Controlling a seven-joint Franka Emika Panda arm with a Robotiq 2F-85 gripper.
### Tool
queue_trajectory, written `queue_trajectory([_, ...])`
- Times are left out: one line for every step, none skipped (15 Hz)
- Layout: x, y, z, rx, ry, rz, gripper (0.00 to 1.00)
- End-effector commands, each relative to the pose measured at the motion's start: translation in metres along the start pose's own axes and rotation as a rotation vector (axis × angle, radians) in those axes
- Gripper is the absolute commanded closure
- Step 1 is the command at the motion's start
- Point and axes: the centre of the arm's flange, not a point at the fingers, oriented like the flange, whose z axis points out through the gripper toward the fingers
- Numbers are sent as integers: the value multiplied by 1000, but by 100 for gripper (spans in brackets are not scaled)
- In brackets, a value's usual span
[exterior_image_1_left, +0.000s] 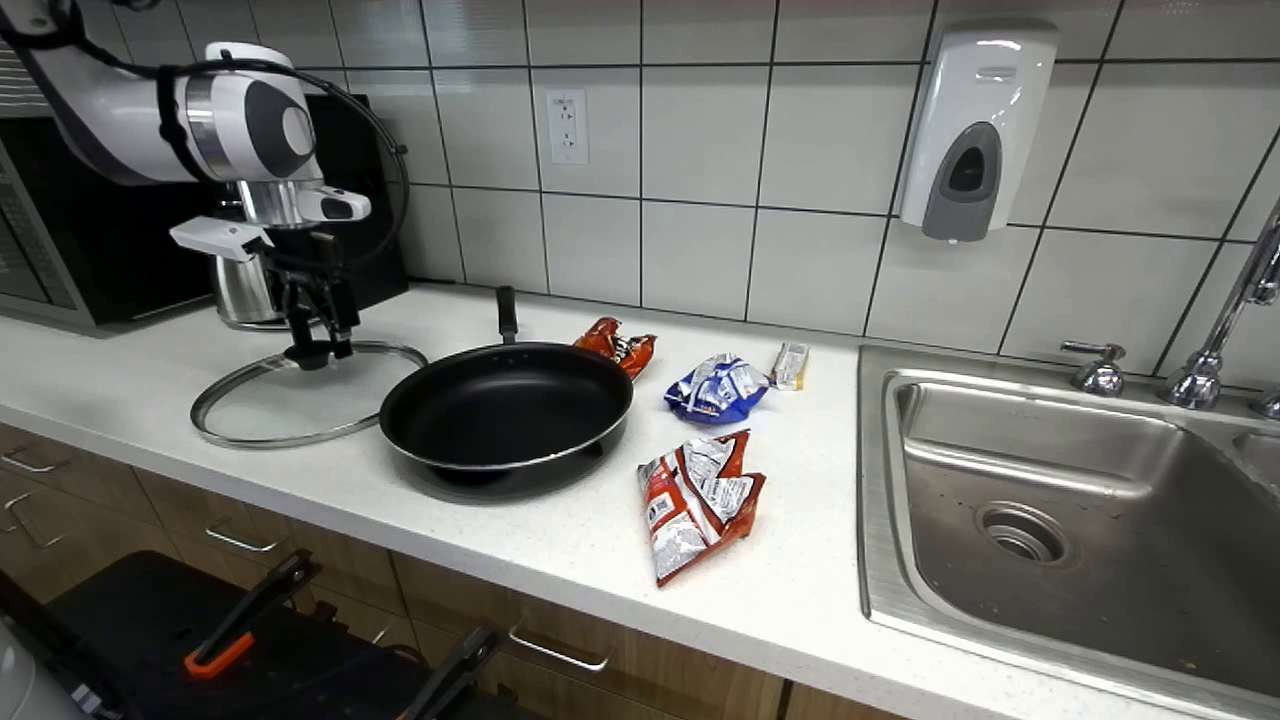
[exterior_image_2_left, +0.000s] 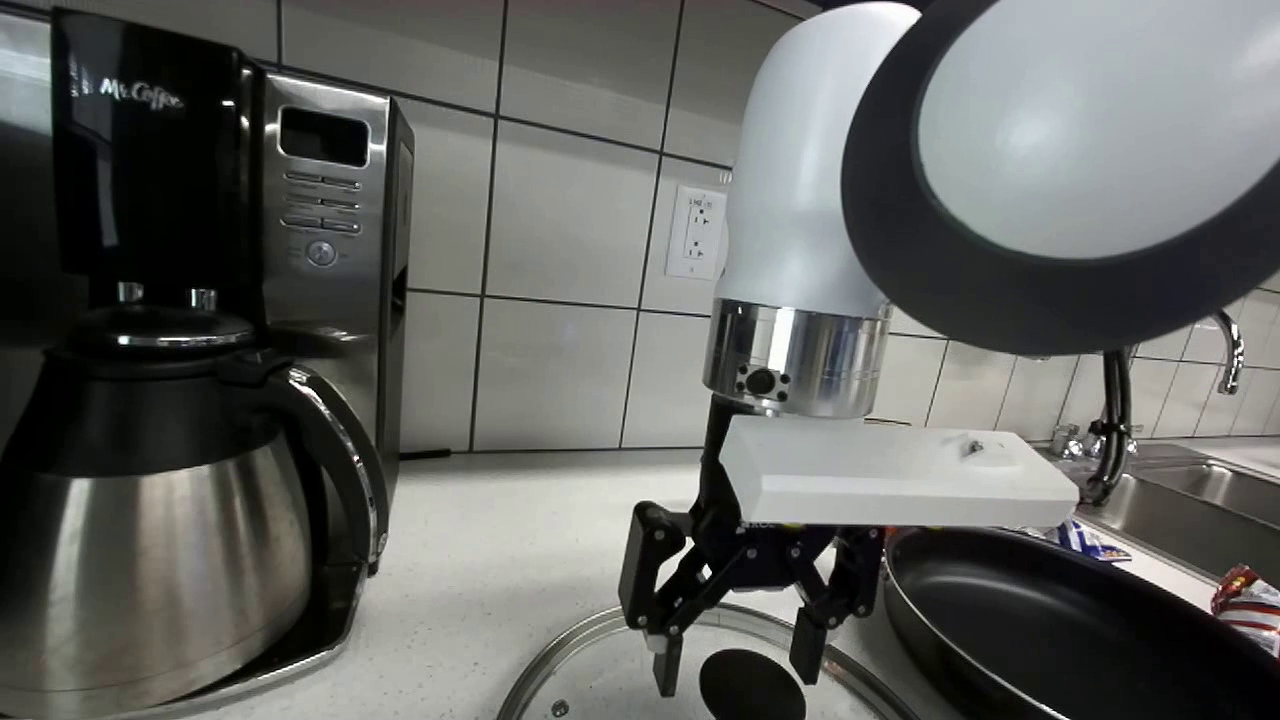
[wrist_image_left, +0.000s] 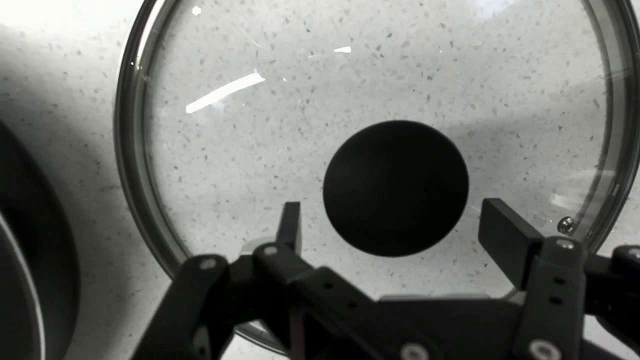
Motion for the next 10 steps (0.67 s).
queue_trajectory([-10, 6, -32, 4, 35, 19, 0])
queue_trajectory([-9, 7, -38, 9, 44, 21, 0])
queue_trajectory([-9, 9, -46, 14, 55, 22, 0])
queue_trajectory([-8, 10, -53, 19, 65, 23, 0])
queue_trajectory([-8, 14, -62, 20, 76, 21, 0])
queue_trajectory([-7, 17, -69, 26, 82, 18, 0])
queue_trajectory([-6, 22, -76, 30, 90, 21, 0])
queue_trajectory([-5, 26, -82, 34, 99, 24, 0])
queue_trajectory([-4, 32, -88, 33, 105, 28, 0])
queue_trajectory([-3, 38, -93, 37, 111, 34, 0])
